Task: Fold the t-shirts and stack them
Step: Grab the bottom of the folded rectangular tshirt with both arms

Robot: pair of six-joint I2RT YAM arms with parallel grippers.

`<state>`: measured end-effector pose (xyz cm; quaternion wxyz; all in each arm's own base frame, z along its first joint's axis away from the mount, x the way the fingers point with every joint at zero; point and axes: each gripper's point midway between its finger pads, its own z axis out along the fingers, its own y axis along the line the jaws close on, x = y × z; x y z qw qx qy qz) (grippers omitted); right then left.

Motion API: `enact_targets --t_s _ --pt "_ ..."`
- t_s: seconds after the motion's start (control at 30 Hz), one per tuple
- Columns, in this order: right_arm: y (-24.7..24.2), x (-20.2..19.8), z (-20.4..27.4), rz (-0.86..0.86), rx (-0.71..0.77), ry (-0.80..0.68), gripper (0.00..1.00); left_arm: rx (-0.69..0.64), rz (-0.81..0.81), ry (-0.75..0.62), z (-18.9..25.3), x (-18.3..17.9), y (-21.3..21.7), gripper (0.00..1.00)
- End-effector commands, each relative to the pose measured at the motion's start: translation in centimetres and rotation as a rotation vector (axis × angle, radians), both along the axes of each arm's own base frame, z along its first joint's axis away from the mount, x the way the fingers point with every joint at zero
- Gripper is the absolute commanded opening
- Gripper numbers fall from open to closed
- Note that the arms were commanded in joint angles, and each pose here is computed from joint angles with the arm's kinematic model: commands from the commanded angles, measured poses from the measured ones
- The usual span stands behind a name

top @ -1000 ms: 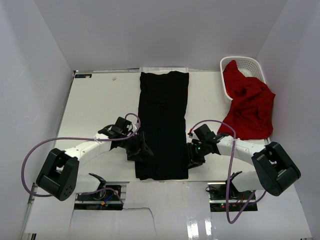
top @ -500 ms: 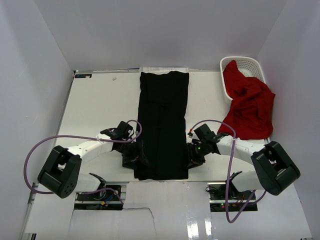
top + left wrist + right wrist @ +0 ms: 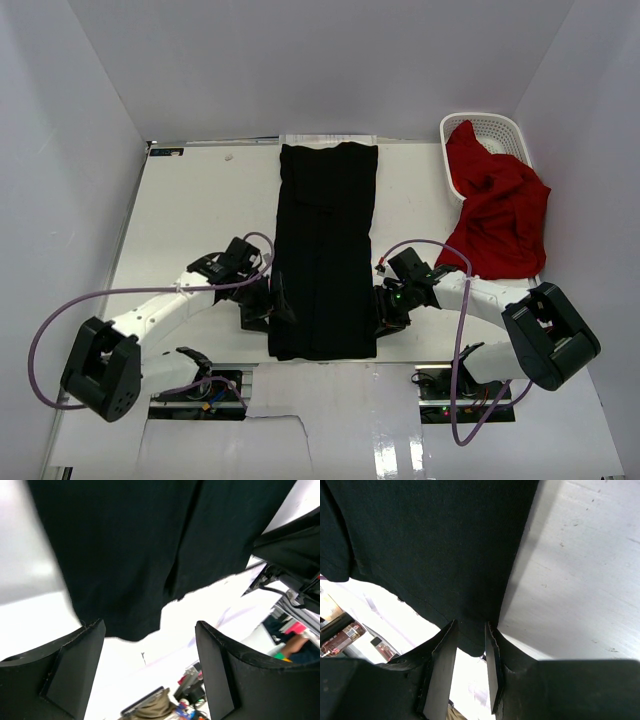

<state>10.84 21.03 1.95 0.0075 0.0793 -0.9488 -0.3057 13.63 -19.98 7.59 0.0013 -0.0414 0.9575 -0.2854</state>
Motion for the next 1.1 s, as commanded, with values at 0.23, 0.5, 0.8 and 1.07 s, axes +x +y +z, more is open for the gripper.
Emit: enact_targets --t_s 0.23,0.5,0.8,1.07 --pt "-3.2 0.0 -2.4 -0.003 -0.171 -0.04 0.36 -0.081 0.309 0.102 -1.8 -5.1 2.1 0.83" --pt "-3.2 -0.2 -2.1 -0.006 -0.163 -0.037 0.36 -0.014 0.323 0.153 -4.0 -5.3 2.5 0.83" --pt "-3.3 -0.5 -2.1 -0.012 -0.16 -0.037 0.36 -0.113 0.471 0.208 -4.6 -4.6 1.3 0.83" --pt "-3.4 -0.3 -2.1 -0.009 -0.167 -0.043 0.36 -0.086 0.462 0.221 -5.5 -4.7 1.5 0.82"
